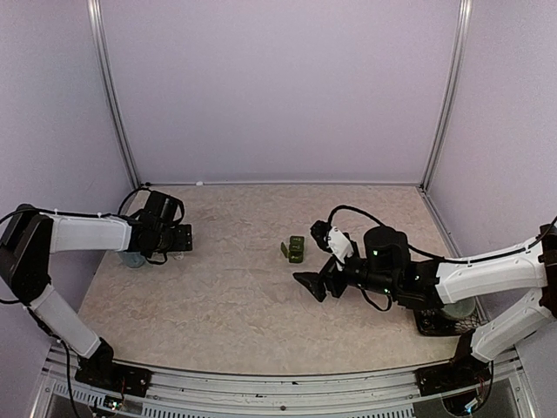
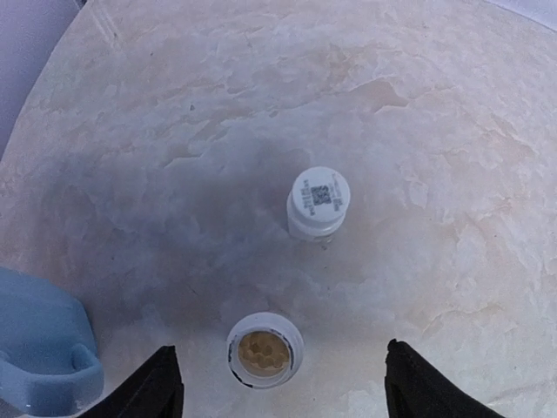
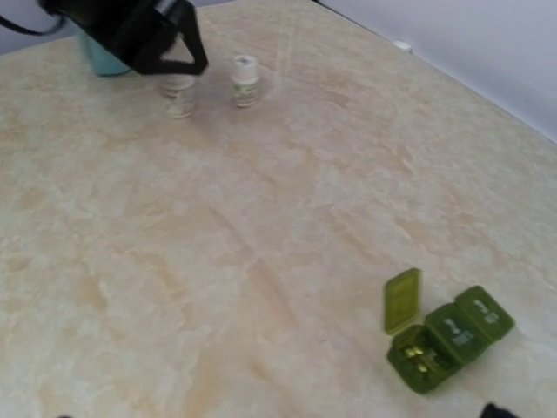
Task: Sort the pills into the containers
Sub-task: Place the pill bottle at the center of the board, then position the pill container at the center of the board.
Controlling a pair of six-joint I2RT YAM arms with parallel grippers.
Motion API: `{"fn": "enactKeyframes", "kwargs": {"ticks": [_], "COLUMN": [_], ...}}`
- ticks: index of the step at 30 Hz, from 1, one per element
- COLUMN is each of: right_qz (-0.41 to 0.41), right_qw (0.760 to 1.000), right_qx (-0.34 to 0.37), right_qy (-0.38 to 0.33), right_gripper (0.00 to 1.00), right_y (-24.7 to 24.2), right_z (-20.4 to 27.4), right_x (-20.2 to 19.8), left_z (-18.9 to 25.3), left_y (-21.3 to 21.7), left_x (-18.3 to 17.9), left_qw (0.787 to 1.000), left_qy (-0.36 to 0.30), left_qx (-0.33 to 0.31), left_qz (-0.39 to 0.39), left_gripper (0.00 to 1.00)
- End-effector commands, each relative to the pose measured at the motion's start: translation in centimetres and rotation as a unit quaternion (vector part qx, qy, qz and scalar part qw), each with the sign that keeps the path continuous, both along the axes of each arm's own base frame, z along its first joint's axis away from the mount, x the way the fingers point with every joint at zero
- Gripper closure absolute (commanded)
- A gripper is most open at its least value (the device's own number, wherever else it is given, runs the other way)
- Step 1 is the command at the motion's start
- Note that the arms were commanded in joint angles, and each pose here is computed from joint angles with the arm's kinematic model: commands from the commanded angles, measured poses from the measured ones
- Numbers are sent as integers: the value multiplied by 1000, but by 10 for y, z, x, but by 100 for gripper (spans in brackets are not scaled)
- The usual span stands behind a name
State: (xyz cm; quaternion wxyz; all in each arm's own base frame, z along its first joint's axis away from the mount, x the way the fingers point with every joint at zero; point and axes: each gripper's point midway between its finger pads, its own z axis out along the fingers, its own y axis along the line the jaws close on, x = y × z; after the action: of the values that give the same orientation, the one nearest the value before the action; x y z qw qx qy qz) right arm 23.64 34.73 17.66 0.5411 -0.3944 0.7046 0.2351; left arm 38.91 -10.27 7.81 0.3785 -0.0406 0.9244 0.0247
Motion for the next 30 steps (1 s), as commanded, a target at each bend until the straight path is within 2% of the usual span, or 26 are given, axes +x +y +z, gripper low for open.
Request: {"fn": "enactKeyframes", "kwargs": {"ticks": [1,3,5,10,17,23,27,30], "right_qz": [-30,-54,-66,-124,-214,-267,-278,-240], "right_qw": [999,998,995,986,959,941,936,942], "right_qx": [13,18,27,32,-26,-78,-84,-39], "right_qy": [25,40,65,111,181,191,199,232], "right_gripper": [0,0,0,0,0,0,0,0], "right_y": [-6,-14,-21,-40,-57,-66,-71,-66], "right_z": [5,3,0,-11,-60,-96,-109,-108], "right_x": [20,34,46,81,128,147,157,164], "left_z": [57,70,80,73,27,-4,-4,-7], "left_y": [-18,-35,-58,-112,-150,-175,-195,-204], "left_x": [11,7,3,-5,10,23,25,23], "left_qw": [997,995,992,984,989,988,985,983], "left_qy": [-67,-80,-89,-72,-34,-13,-12,-9], "left_qx": [-39,-50,-63,-109,-72,-67,-72,-76], "left_qz": [-18,-40,-69,-119,-127,-139,-155,-164], "left_gripper": [14,5,1,1,1,1,1,1]}}
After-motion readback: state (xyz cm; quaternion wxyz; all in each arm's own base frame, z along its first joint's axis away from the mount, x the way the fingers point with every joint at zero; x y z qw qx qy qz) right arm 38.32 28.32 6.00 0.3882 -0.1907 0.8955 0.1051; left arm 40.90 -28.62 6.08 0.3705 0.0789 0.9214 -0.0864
